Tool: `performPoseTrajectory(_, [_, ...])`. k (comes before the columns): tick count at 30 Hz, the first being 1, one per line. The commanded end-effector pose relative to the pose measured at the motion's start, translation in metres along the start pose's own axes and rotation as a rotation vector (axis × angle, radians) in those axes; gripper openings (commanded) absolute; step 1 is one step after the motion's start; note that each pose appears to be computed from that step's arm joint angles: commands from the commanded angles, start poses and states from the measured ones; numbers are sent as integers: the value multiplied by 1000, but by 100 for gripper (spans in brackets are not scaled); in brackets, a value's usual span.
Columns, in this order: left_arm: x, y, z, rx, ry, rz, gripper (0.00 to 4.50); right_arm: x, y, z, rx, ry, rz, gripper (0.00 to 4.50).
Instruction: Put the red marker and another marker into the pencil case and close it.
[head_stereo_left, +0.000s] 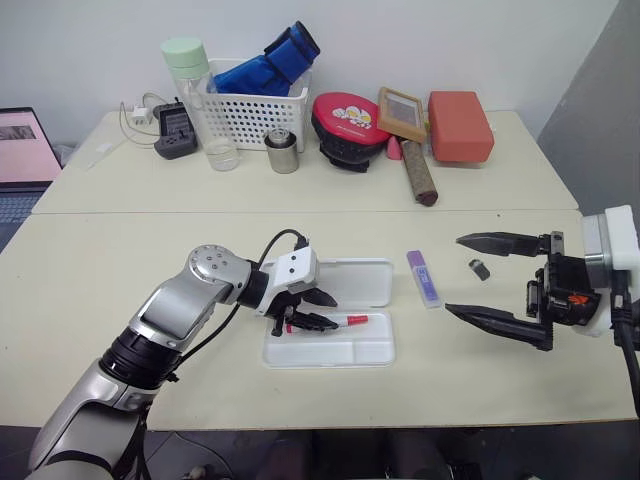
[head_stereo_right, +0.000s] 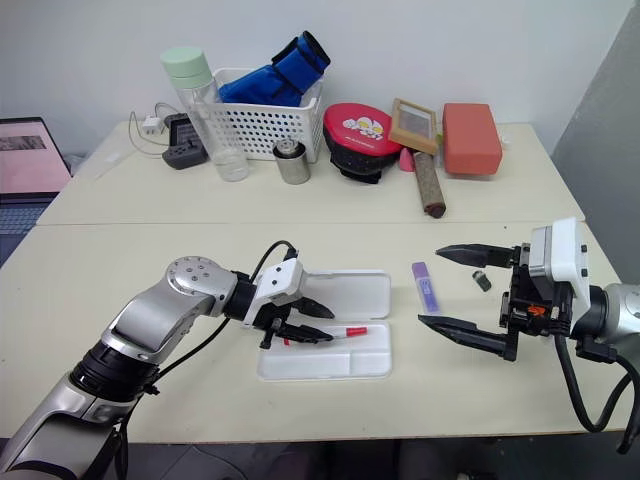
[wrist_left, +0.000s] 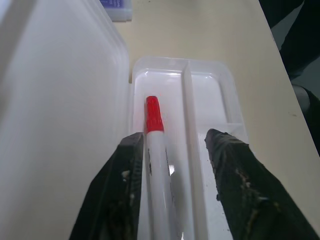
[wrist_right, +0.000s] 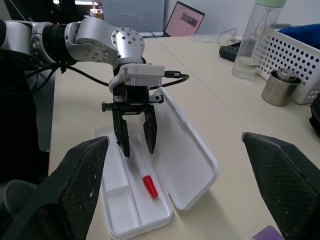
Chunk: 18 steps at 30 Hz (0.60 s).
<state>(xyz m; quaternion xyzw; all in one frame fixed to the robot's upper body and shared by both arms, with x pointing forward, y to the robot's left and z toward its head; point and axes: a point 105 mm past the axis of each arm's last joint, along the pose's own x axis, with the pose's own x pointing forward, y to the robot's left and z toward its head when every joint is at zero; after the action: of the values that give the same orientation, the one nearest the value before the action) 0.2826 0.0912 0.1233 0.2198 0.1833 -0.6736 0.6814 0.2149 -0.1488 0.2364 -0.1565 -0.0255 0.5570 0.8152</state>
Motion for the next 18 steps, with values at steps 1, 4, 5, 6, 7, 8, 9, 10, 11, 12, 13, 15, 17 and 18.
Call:
performPoseTrajectory(1, [0,-10,22,44,-57,-44,292,-1,3,10,-43,-22,-7,450])
performPoseTrajectory(4, [-2,-19,37,27,-128,-94,355,-1,3,10,-43,-22,-6,450])
performPoseTrajectory(5, [-3,-20,40,24,-140,-100,371,-1,3,9,-43,-21,-6,450])
performPoseTrajectory(6, [-4,-21,42,25,-147,-103,392,-1,3,9,-41,-21,-6,450])
performPoseTrajectory(7, [-6,-22,47,22,-169,-102,414,-1,3,9,-38,-20,-7,450])
performPoseTrajectory(8, [-7,-22,52,19,-194,-98,430,-1,2,7,-28,-16,-10,450])
performPoseTrajectory(9, [-8,-22,55,17,-210,-95,446,-1,2,6,-22,-13,-12,450])
performPoseTrajectory(10, [-9,-22,60,15,-236,-90,449,-1,2,3,-9,2,-18,450])
performPoseTrajectory(11, [-10,-20,65,5,-269,-81,449,0,-1,-2,3,23,-34,450])
performPoseTrajectory(12, [-11,-18,71,1,-308,-67,449,2,-4,-11,17,59,-59,450])
performPoseTrajectory(13, [-11,-17,75,-3,-335,-57,449,3,-7,-16,26,85,-76,450])
performPoseTrajectory(15, [-12,-9,89,7,-398,13,449,13,-22,-36,93,150,-204,450])
performPoseTrajectory(17, [-12,-6,95,18,-418,45,449,15,-31,-49,130,211,-285,450])
performPoseTrajectory(18, [-12,-4,96,26,-423,65,449,15,-38,-56,160,242,-341,450])
